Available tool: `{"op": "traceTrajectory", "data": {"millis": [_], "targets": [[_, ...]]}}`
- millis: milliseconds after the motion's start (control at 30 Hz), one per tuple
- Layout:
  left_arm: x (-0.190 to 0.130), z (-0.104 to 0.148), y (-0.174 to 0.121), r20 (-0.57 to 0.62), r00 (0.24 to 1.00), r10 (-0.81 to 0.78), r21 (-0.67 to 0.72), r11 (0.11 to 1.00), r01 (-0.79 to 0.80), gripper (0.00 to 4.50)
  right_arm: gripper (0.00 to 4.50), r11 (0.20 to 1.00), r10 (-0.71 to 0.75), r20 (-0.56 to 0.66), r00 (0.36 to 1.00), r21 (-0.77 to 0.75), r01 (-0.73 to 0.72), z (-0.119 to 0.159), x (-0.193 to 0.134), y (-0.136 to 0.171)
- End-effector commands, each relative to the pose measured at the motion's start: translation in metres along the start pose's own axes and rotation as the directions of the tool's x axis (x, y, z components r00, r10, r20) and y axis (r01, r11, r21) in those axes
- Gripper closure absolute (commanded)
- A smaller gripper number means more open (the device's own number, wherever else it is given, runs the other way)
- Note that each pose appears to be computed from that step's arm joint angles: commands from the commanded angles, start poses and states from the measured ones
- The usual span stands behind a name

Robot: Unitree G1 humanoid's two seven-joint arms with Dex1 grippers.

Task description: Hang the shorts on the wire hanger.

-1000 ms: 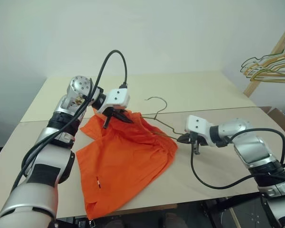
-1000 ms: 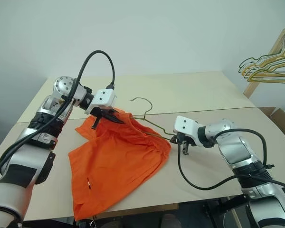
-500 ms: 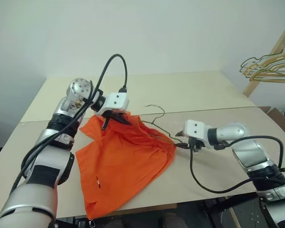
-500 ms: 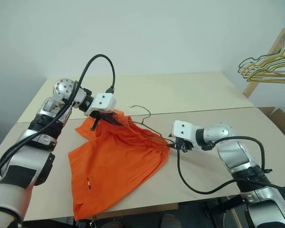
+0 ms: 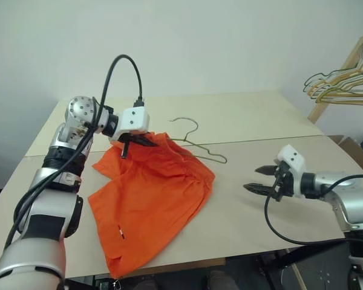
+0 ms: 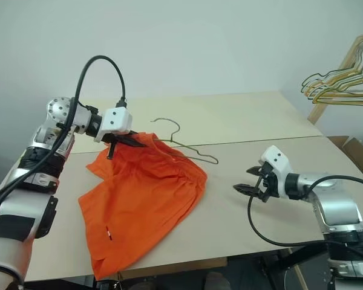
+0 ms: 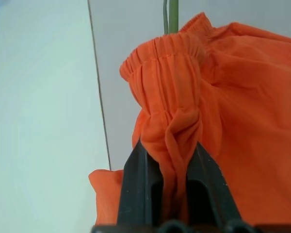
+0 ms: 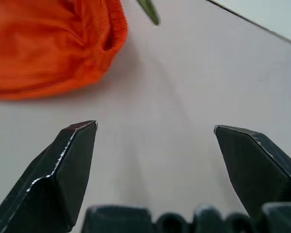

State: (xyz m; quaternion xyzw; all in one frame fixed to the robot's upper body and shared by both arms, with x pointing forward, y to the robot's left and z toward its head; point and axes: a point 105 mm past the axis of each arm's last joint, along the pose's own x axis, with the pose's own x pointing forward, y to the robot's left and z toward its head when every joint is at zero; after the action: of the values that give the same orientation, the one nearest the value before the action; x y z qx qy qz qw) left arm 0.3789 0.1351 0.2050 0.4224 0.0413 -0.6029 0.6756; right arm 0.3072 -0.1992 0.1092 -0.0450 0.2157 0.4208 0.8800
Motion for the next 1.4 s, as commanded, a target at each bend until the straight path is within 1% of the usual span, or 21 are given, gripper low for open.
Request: {"op": "traceTrajectory", "data": {"millis": [33, 133, 233, 333, 433, 467, 567, 633, 700, 800, 867, 900, 933, 1100, 1167, 1233, 1400], "targets": [[-0.019, 0.021, 0.019, 0.027, 0.997, 0.078, 0.068, 0.994, -0.08, 4.5, 0.05, 0.995, 0.026, 0.079, 0.996, 0.091, -0.034, 0.01, 0.021, 0.013], [-0.022, 0.022, 0.021, 0.022, 0.996, 0.086, 0.075, 0.993, -0.087, 4.5, 0.05, 0.985, 0.026, 0.101, 0.995, 0.169, -0.043, 0.005, 0.05, 0.02], [-0.023, 0.022, 0.021, 0.015, 0.996, 0.088, 0.081, 0.993, -0.089, 4.5, 0.05, 0.986, 0.026, 0.101, 0.995, 0.161, -0.042, -0.002, 0.071, 0.026], [-0.023, 0.023, 0.021, 0.017, 0.996, 0.088, 0.082, 0.993, -0.089, 4.5, 0.05, 0.987, 0.024, 0.117, 0.993, 0.155, -0.042, -0.003, 0.085, 0.029], [-0.023, 0.023, 0.021, 0.019, 0.996, 0.089, 0.078, 0.993, -0.09, 4.5, 0.05, 0.981, 0.027, 0.16, 0.987, 0.185, -0.056, 0.002, 0.093, 0.029], [-0.023, 0.023, 0.021, 0.021, 0.996, 0.092, 0.076, 0.993, -0.093, 4.5, 0.05, 0.973, 0.025, 0.175, 0.984, 0.221, -0.064, 0.005, 0.096, 0.027], [-0.024, 0.024, 0.022, 0.038, 0.994, 0.102, 0.068, 0.992, -0.105, 4.5, 0.64, 0.962, 0.006, 0.222, 0.975, 0.264, -0.066, 0.012, 0.098, 0.021], [-0.024, 0.024, 0.022, 0.043, 0.994, 0.105, 0.062, 0.992, -0.108, 4.5, 1.29, 0.954, 0.014, 0.229, 0.973, 0.288, -0.081, 0.013, 0.1, 0.019], [-0.023, 0.023, 0.021, 0.04, 0.994, 0.105, 0.062, 0.992, -0.108, 4.5, 2.05, 0.945, 0.046, 0.21, 0.977, 0.307, -0.111, 0.011, 0.104, 0.022], [-0.022, 0.022, 0.021, 0.043, 0.993, 0.111, 0.055, 0.992, -0.113, 4.5, 3.14, 0.931, 0.065, 0.216, 0.974, 0.339, -0.137, 0.012, 0.107, 0.024], [-0.022, 0.021, 0.021, 0.043, 0.993, 0.112, 0.053, 0.992, -0.115, 4.5, 3.82, 0.929, 0.061, 0.209, 0.976, 0.346, -0.132, 0.011, 0.108, 0.024], [-0.022, 0.021, 0.021, 0.043, 0.993, 0.113, 0.051, 0.992, -0.115, 4.5, 4.24, 0.929, 0.058, 0.203, 0.977, 0.348, -0.128, 0.01, 0.109, 0.024], [-0.022, 0.02, 0.021, 0.043, 0.993, 0.114, 0.05, 0.992, -0.116, 4.5, 4.48, 0.931, 0.053, 0.197, 0.979, 0.344, -0.12, 0.009, 0.109, 0.024], [-0.027, 0.018, 0.017, 0.046, 0.993, 0.108, 0.048, 0.993, -0.11, 4.5, 4.48, 0.949, 0.01, 0.187, 0.982, 0.309, -0.068, 0.008, 0.102, 0.017], [-0.032, 0.018, 0.01, 0.064, 0.994, 0.086, 0.055, 0.995, -0.089, 4.5, 4.48, 0.959, -0.014, 0.198, 0.98, 0.282, -0.043, 0.012, 0.092, 0.01], [-0.036, 0.016, 0.005, 0.061, 0.995, 0.073, 0.061, 0.995, -0.077, 4.5, 4.48, 0.973, -0.022, 0.2, 0.979, 0.228, -0.025, 0.016, 0.079, 0.005], [-0.044, 0.008, -0.002, 0.033, 0.997, 0.07, 0.045, 0.996, -0.071, 4.5, 4.48, 0.995, -0.032, 0.16, 0.987, 0.103, 0.016, 0.016, 0.056, -0.004]]}}
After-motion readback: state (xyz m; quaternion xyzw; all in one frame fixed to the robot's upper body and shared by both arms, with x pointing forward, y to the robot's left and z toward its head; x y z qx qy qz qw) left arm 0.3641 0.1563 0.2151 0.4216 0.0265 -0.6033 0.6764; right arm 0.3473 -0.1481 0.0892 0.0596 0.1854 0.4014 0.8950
